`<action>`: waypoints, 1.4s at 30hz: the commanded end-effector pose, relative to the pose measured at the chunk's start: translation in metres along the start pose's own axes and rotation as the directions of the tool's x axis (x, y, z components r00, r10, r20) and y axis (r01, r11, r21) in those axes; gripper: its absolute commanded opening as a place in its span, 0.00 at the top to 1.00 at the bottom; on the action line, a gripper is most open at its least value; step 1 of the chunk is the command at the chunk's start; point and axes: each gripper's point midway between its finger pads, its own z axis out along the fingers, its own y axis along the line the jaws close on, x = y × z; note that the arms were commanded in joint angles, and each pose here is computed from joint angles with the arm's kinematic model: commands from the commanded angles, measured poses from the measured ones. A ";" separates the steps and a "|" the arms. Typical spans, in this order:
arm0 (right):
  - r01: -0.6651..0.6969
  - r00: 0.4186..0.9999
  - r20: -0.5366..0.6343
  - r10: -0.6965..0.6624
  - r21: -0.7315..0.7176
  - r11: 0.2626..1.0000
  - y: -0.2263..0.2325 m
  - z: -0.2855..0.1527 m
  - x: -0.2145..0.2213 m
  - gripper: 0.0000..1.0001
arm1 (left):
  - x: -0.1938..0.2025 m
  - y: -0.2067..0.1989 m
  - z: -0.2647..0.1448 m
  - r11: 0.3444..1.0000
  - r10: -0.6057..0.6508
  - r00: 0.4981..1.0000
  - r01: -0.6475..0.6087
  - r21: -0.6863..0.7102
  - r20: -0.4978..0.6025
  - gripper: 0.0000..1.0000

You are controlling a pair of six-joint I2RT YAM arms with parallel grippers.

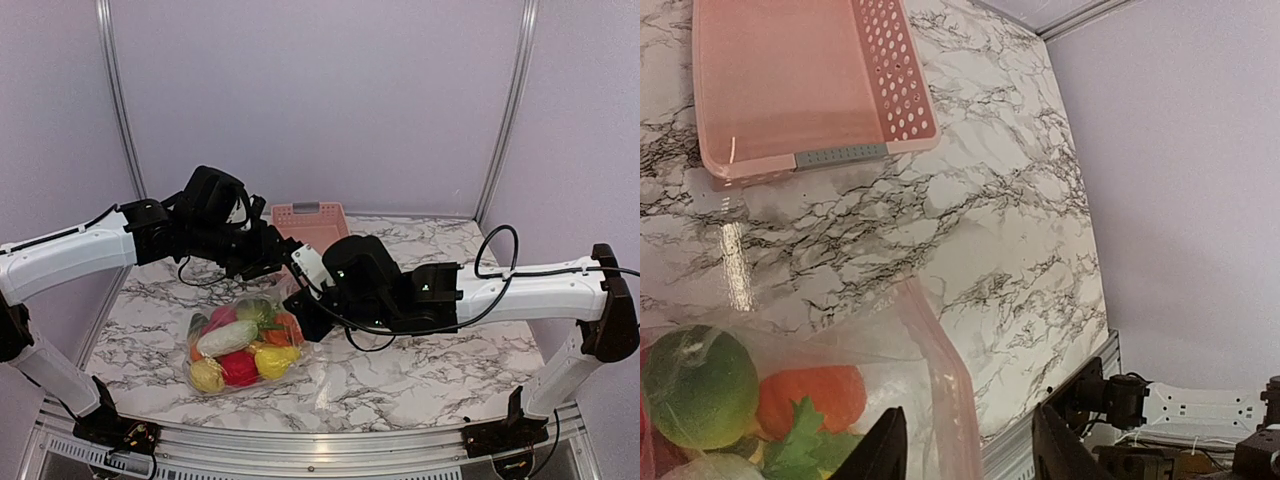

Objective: Open the zip-top bag and remove the fake food
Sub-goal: Open the zipper of the food storage bag at the center of the board.

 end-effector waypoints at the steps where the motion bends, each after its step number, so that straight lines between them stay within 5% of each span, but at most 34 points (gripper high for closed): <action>1: -0.003 0.996 0.094 0.008 -0.057 0.998 0.015 -0.012 -0.034 1.00 | 0.011 0.011 -0.011 0.999 0.016 1.000 -0.017 -0.042 -0.018 0.56; 10: -0.026 0.995 0.098 0.036 -0.106 0.994 0.023 -0.014 -0.034 1.00 | 0.010 0.023 -0.048 0.983 0.162 0.985 -0.157 -0.094 0.051 0.59; 33: -0.021 0.994 0.102 0.032 -0.104 0.994 0.028 -0.008 -0.039 1.00 | 0.036 0.007 -0.026 0.966 0.221 0.974 -0.225 -0.130 -0.044 0.69; 42: -0.009 0.996 0.089 0.017 -0.093 0.996 0.031 -0.004 -0.036 1.00 | 0.041 0.003 -0.023 0.956 0.246 0.966 -0.254 -0.145 -0.077 0.66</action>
